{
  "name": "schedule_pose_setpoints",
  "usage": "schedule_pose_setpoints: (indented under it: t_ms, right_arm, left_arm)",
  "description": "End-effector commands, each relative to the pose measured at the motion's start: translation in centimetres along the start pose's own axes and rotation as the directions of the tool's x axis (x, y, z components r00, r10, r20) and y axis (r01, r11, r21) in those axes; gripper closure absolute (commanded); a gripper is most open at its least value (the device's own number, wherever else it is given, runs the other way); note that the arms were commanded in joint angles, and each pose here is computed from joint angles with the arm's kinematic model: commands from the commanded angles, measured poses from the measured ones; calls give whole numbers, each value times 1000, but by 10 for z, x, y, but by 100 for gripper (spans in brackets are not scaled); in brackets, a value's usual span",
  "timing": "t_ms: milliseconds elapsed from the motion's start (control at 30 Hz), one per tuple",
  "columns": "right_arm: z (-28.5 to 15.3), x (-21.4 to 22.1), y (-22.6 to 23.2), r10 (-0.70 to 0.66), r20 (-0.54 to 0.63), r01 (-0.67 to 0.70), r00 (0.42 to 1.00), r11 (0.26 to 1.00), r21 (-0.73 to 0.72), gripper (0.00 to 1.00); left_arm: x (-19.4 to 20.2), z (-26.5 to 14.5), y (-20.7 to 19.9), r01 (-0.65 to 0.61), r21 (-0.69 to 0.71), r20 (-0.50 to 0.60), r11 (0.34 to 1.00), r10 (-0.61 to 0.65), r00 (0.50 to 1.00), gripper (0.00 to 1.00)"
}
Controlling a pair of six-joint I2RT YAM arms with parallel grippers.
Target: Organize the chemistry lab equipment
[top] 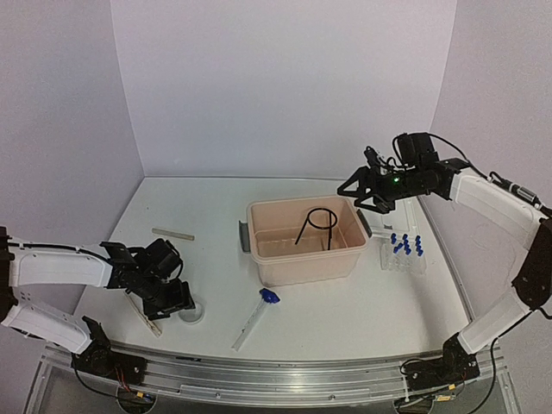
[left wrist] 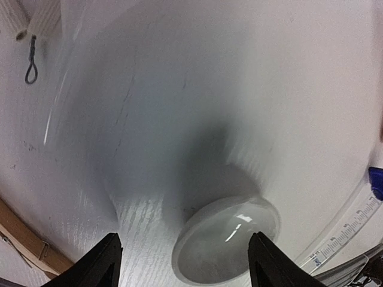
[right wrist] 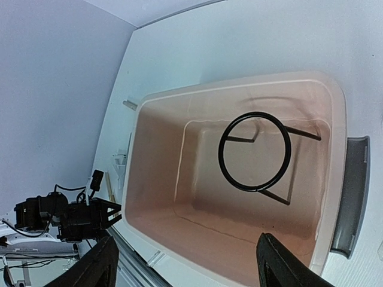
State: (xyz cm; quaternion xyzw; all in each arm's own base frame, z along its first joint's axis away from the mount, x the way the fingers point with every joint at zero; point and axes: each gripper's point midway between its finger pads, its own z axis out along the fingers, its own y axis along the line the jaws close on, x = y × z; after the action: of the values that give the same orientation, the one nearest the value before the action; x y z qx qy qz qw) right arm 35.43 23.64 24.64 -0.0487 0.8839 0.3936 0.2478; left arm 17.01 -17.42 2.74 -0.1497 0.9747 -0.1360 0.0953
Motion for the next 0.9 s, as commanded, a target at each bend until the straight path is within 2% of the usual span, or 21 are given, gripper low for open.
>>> schedule_pose_setpoints:
  t_ms: [0,100,200,367,500,633,700,767,867]
  right_arm:
    - [-15,-4,17,-69,47,71,996,996,-48,24]
    - [-16,-4,15,-68,52,70,996,997,-40,24]
    - [-16,-3,13,-65,50,67,997,997,-34,24]
    - [-17,-3,11,-65,58,66,996,998,-23,25]
    - [-20,-2,11,-70,69,71,995,997,-13,25]
    - [-25,-3,11,-81,89,81,993,997,0,25]
    - [-29,-4,11,-90,102,89,991,996,9,25]
    - [-32,-4,11,-98,113,97,989,995,17,25]
    - [-36,-5,10,-107,129,104,986,994,33,25]
  left_arm:
    - [13,14,-1,59,18,-73,998,-57,996,31]
    - [14,24,-1,50,7,-84,999,-49,995,41]
    - [7,28,-7,33,-11,-70,999,-33,997,57]
    - [-5,31,-12,-6,-69,-48,998,3,999,98]
    - [-25,14,-27,-34,-52,29,998,36,999,100]
    - [-63,-35,-69,-91,54,195,994,79,978,100]
    - [-83,-69,-96,-153,125,297,980,110,948,100]
    - [-106,-109,-129,-235,189,415,953,140,899,100]
    - [-127,-152,-183,-384,286,535,878,186,824,100]
